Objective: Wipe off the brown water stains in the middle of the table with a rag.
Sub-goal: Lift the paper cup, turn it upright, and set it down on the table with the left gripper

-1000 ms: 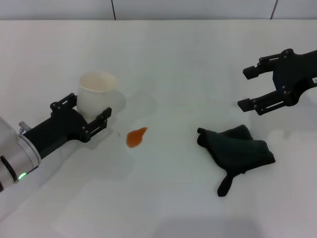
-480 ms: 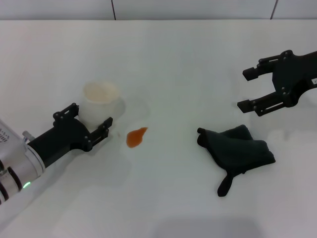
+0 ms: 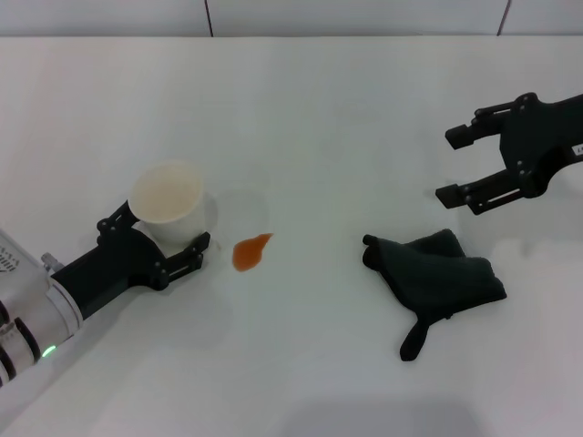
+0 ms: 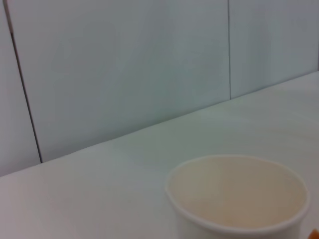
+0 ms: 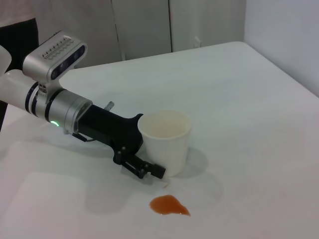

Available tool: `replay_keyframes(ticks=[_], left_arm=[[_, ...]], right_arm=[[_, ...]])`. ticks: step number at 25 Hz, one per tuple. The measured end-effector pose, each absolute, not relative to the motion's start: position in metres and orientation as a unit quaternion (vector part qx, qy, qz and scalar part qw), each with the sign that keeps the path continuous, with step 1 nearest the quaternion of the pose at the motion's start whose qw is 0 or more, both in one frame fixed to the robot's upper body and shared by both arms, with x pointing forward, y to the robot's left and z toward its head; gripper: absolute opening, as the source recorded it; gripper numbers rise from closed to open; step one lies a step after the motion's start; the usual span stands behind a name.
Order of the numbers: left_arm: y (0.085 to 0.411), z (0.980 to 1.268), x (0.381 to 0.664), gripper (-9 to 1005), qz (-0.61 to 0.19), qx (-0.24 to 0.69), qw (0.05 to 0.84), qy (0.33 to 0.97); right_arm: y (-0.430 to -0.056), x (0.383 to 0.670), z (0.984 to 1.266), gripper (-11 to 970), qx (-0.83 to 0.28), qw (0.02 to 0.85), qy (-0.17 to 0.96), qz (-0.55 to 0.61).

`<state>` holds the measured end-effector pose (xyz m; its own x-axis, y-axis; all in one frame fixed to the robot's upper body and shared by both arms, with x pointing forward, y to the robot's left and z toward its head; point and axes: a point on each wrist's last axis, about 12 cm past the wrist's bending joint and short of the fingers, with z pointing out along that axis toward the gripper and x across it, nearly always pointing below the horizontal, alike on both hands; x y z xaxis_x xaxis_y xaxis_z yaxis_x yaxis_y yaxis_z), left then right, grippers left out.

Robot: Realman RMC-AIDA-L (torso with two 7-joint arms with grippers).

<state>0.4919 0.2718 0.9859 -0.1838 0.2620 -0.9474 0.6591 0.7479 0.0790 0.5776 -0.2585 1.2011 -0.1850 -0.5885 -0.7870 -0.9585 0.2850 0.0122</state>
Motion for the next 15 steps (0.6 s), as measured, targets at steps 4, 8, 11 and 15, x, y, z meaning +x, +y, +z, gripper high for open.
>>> replay_keyframes(ticks=[4,8,11,15], left_arm=[[0.272,0.988,0.496,878,-0.176,0.304,0.563,0.748],[0.269,0.993,0.504,877,-0.176,0.303,0.57,0.743],[0.266,0.995,0.511,876,-0.178,0.304,0.566,0.745],[0.263,0.994,0.517,875,-0.178,0.308,0.556,0.751]], right_arm=[[-0.257,0.577,1.2,840,-0.538,0.345,0.721,0.266],[-0.256,0.577,1.2,839,-0.539,0.346,0.72,0.268],[-0.255,0.577,1.199,839,-0.541,0.345,0.718,0.269],[-0.252,0.577,1.2,839,-0.544,0.345,0.716,0.271]])
